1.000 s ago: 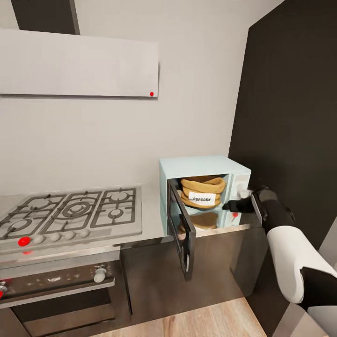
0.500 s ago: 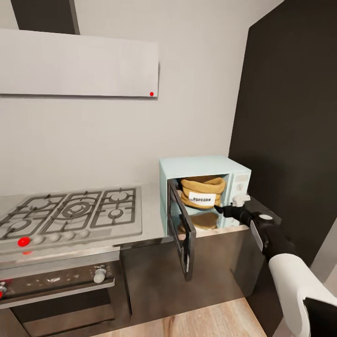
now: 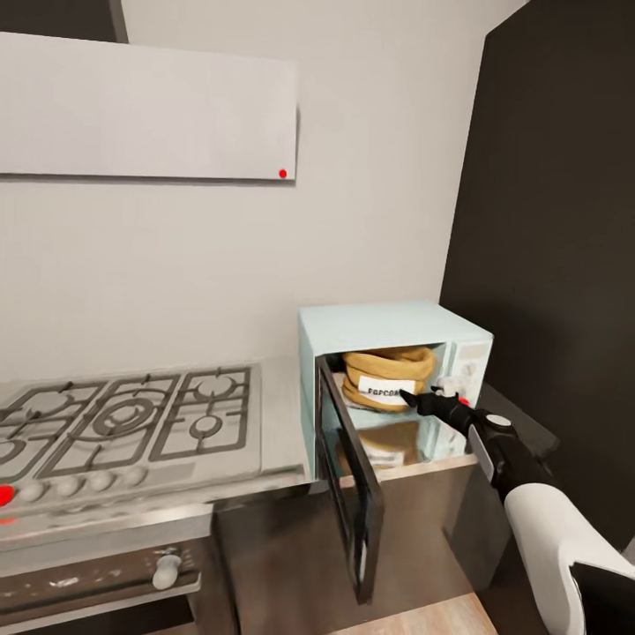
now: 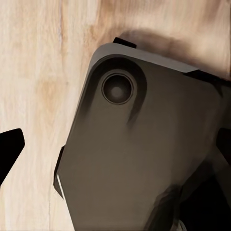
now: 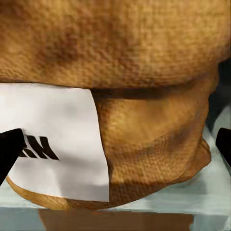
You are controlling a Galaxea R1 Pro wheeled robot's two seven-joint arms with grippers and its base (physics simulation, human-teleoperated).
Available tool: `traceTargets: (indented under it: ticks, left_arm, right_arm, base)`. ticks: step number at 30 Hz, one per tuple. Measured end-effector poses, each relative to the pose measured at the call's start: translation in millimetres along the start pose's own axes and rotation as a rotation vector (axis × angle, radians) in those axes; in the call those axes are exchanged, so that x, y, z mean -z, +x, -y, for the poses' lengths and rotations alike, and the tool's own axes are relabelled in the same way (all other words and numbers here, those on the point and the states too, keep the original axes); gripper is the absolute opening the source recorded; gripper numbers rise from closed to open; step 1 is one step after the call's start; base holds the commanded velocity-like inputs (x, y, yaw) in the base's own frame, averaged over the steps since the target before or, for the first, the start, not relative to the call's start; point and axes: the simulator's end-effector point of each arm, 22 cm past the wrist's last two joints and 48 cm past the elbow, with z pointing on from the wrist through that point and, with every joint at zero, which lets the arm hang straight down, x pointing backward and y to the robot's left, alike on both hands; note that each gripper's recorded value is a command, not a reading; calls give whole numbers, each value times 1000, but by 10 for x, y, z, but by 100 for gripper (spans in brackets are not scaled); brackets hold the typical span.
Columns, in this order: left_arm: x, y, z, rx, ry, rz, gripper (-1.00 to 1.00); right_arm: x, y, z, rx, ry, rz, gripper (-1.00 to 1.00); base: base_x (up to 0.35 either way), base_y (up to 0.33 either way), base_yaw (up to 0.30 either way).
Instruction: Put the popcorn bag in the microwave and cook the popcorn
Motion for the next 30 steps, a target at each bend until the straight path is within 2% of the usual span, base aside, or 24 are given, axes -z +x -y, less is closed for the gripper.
traceTargets:
  ticks: [2, 8, 13, 21, 30]
  left_arm:
    - [0, 0, 1, 0, 0, 0, 100]
    - [0, -4, 3, 0, 0, 1, 100]
    - [-1, -9, 8, 0, 3, 1, 100]
    - [0, 1, 24, 7, 0, -1, 100]
    - [2, 14, 31, 7, 0, -3, 100]
  right_arm:
    - [-5, 22, -10, -2, -2, -4, 100]
    - [-81, 57, -242, -18, -34, -5, 100]
    - [-104, 68, -314, -22, -46, -6, 100]
    - [-80, 112, -429, -9, -115, -25, 100]
    - [-73, 154, -409, -8, -112, -43, 100]
  base:
    - [253, 0, 0]
    - [242, 0, 0]
    - [48, 0, 0]
    - [-299, 0, 0]
    - [-346, 0, 0]
